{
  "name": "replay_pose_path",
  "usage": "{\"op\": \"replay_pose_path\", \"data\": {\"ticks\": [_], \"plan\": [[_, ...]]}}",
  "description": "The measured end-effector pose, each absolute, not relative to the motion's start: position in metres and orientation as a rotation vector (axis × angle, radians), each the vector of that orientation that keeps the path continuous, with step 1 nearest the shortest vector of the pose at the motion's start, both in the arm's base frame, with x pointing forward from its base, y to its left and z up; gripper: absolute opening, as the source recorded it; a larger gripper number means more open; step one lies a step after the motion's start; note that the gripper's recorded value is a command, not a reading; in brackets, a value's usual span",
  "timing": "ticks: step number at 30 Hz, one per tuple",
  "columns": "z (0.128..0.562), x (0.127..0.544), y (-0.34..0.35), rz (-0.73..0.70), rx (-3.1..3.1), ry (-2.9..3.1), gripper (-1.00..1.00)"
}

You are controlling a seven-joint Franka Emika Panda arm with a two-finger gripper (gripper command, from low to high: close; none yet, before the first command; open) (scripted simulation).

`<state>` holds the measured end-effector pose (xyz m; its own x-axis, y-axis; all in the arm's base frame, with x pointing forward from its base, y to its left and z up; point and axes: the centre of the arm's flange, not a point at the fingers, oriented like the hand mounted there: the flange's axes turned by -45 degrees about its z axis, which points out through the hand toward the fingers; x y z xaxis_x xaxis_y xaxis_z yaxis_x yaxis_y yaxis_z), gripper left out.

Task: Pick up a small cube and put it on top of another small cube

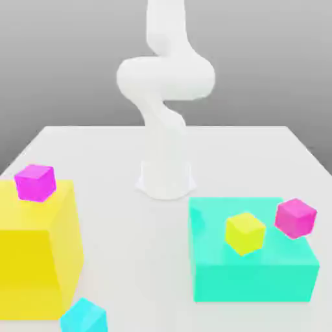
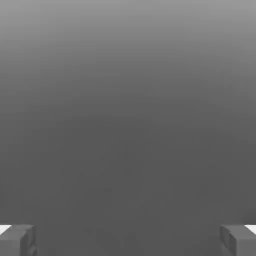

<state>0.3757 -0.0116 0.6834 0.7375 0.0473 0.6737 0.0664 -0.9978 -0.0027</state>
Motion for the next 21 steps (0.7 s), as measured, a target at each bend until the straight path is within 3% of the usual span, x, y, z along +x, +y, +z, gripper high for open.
{"op": "replay_pose_path", "data": {"ticks": [11, 21], "plan": [[0.534, 0.479, -0.048, -0.75, -2.9, -0.561, 0.0], [0.384, 0.52, -0.076, -0.464, -2.857, -0.933, 0.0]]}}
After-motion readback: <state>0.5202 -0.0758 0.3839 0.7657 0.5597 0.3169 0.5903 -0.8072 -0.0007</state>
